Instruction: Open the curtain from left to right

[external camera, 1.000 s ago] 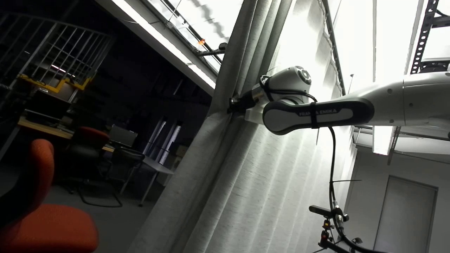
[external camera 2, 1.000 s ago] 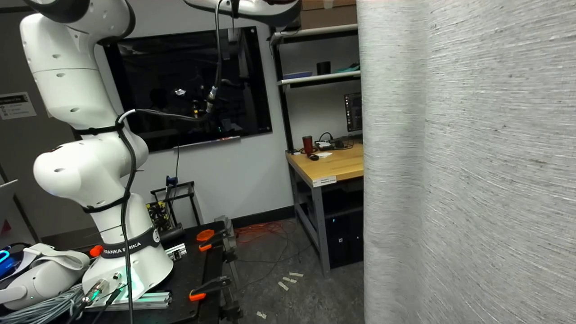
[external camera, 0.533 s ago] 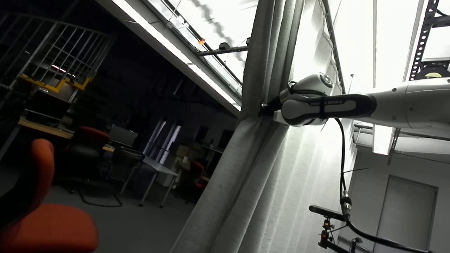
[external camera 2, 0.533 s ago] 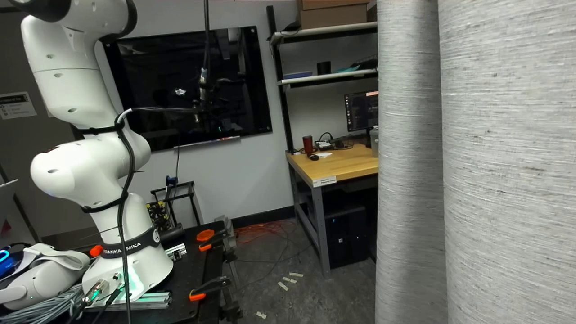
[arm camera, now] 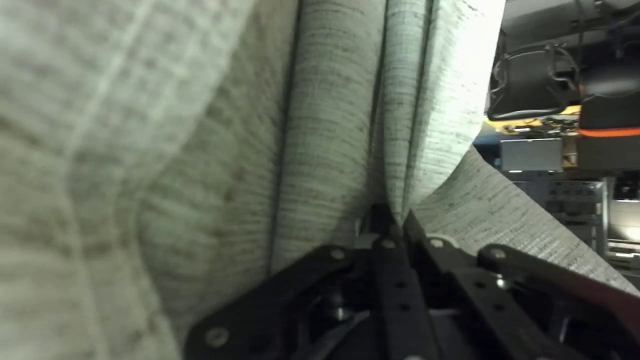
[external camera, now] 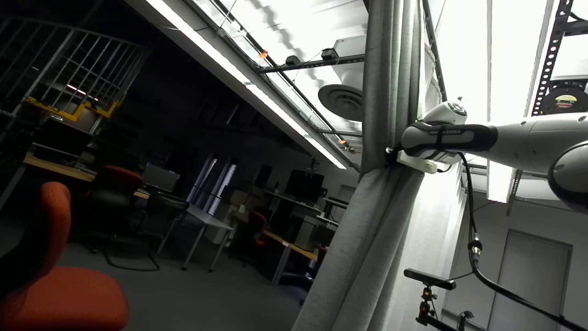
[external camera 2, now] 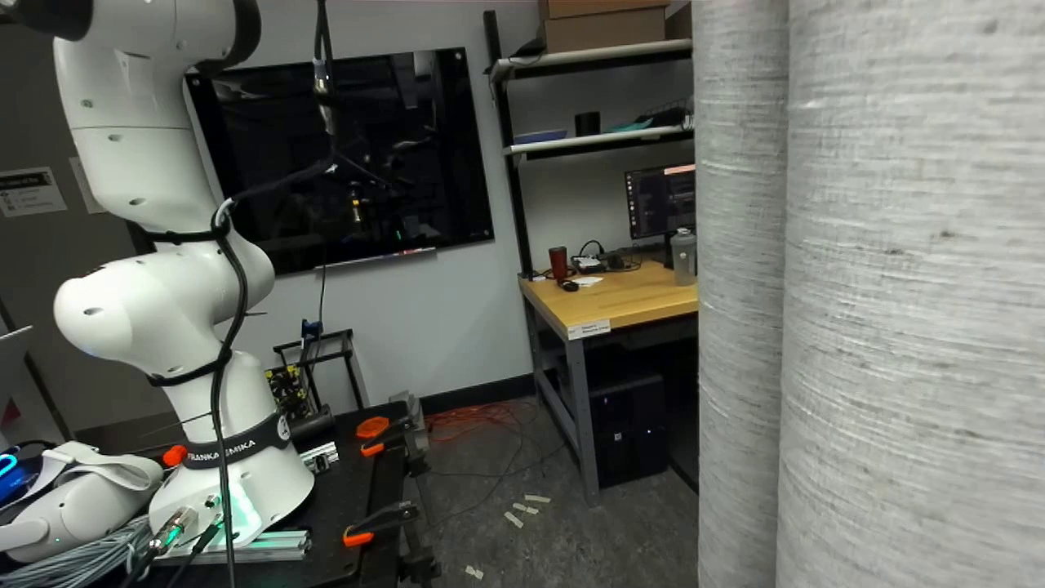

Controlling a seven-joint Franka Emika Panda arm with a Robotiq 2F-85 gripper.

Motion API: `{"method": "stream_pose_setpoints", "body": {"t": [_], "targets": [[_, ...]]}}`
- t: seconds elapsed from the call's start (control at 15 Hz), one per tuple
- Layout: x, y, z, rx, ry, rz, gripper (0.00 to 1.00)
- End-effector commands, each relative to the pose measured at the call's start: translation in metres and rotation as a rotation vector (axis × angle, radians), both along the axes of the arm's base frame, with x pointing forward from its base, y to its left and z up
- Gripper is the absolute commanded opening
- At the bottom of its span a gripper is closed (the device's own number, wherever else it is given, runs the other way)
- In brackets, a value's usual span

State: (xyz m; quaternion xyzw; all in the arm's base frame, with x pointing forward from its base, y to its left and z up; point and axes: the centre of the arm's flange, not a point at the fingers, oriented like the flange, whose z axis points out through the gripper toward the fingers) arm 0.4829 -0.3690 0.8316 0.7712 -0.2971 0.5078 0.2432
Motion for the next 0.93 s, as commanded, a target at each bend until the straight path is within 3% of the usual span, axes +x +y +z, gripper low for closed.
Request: {"method": "stream_pose_setpoints", "body": {"t": [0.0,0.27,0.47,0.87], "targets": [[-0.021,-0.083,0.041,0.053,-0.052,-0.161,0.01],[-0.051,-0.146,0.057,0.075,-0.063,-0.201,0.01],[-0.04,-0.171,0.059,0.055,-0.021,-0.144,0.01],[0.014,-0.142,0.03,0.105,0.114,0.089,0.01]]}}
